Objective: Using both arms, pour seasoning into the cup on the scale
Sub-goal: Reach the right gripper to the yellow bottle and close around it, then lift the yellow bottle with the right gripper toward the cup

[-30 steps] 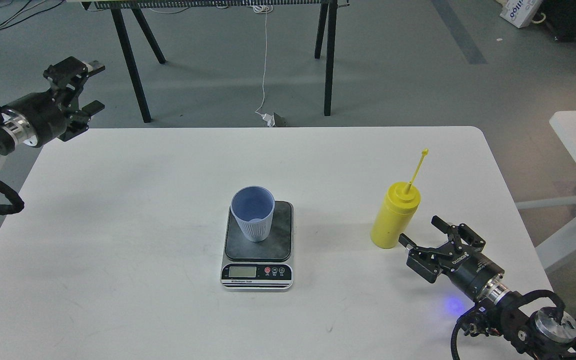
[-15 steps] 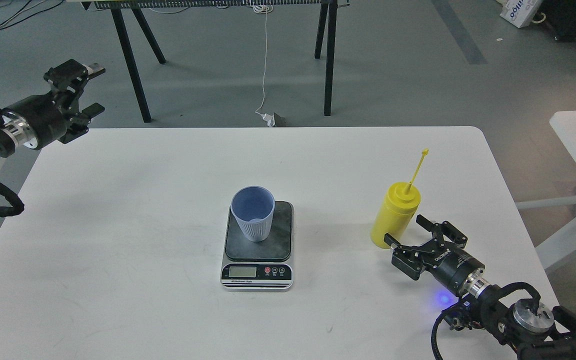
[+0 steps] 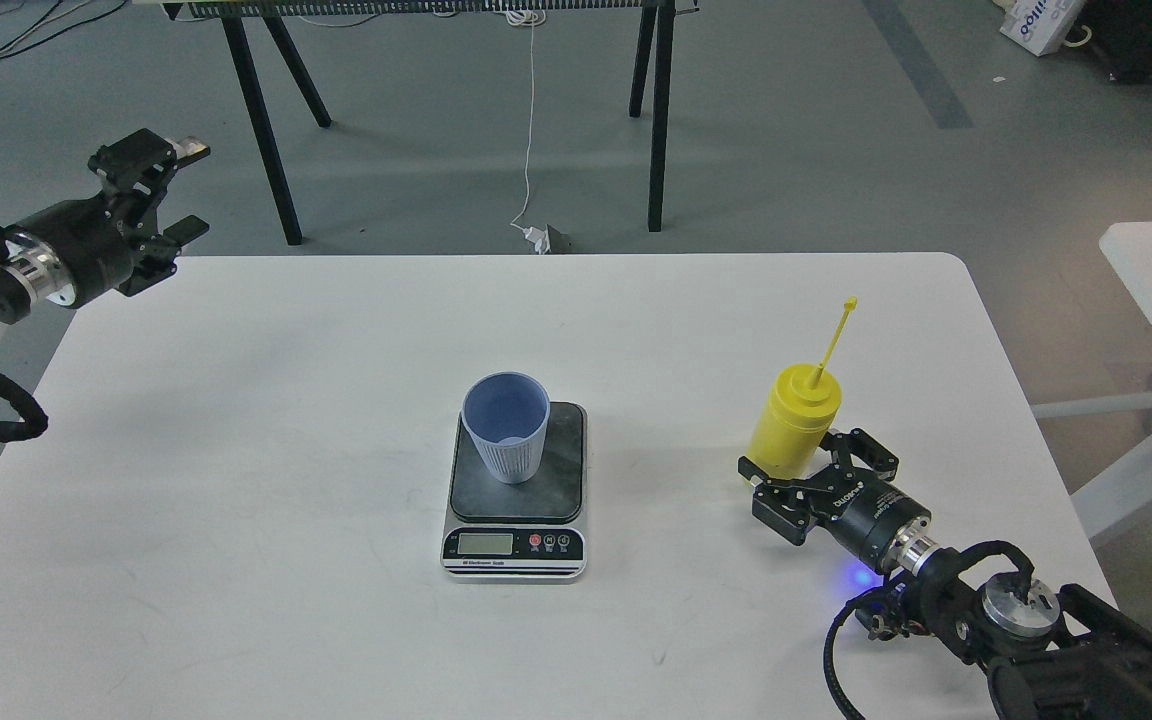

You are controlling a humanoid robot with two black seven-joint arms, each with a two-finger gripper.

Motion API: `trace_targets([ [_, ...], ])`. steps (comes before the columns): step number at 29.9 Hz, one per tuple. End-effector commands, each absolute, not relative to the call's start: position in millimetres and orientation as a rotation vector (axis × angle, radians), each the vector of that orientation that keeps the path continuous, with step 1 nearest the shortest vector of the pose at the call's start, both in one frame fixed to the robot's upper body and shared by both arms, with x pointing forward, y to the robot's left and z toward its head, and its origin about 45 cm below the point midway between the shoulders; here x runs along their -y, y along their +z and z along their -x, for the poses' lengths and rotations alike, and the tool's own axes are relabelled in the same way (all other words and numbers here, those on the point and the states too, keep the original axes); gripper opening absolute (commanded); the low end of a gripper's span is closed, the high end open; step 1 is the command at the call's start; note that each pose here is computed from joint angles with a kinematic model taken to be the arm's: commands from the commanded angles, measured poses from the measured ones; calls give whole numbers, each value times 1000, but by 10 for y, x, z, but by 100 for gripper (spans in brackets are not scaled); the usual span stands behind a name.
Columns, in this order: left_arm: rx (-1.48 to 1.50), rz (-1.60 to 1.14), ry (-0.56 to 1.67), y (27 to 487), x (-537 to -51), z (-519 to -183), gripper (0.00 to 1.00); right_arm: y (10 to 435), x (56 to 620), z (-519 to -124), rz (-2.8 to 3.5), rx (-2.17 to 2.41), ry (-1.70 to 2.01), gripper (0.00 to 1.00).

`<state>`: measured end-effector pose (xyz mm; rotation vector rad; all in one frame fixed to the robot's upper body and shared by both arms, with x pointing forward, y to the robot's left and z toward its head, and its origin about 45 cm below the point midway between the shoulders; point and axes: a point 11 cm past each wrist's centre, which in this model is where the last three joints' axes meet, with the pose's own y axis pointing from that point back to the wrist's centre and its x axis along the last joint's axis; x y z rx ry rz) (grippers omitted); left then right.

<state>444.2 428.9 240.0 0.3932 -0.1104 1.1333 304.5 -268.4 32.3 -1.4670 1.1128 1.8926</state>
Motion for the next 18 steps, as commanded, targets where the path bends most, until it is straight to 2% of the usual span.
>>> trace_targets([
  [1,108,-393,1134,2391,-4291,-4437,99,325,2655,-3045,1479,-1109,1896,40],
  [3,108,-393,1134,2391,-4291,-4437,99,338,2642,-3055,1486,-1104,1895,20],
  [5,108,-393,1134,2391,-4291,-4437,99,353,2632,-3067,1509,-1104,1894,14],
  [7,108,-391,1135,2395,-4291,-4438,99,379,2649,-3099,1524,-1109,1884,13],
  [12,107,-388,1135,2393,-4284,-4440,99,791,2890,-3533,1648,-1132,1761,13],
  [15,109,-386,1136,2402,-4282,-4445,99,1282,3018,-3951,1840,-1163,1626,13],
  [18,108,-382,1138,2407,-4283,-4447,99,1817,2907,-4342,2088,-1176,1472,13],
])
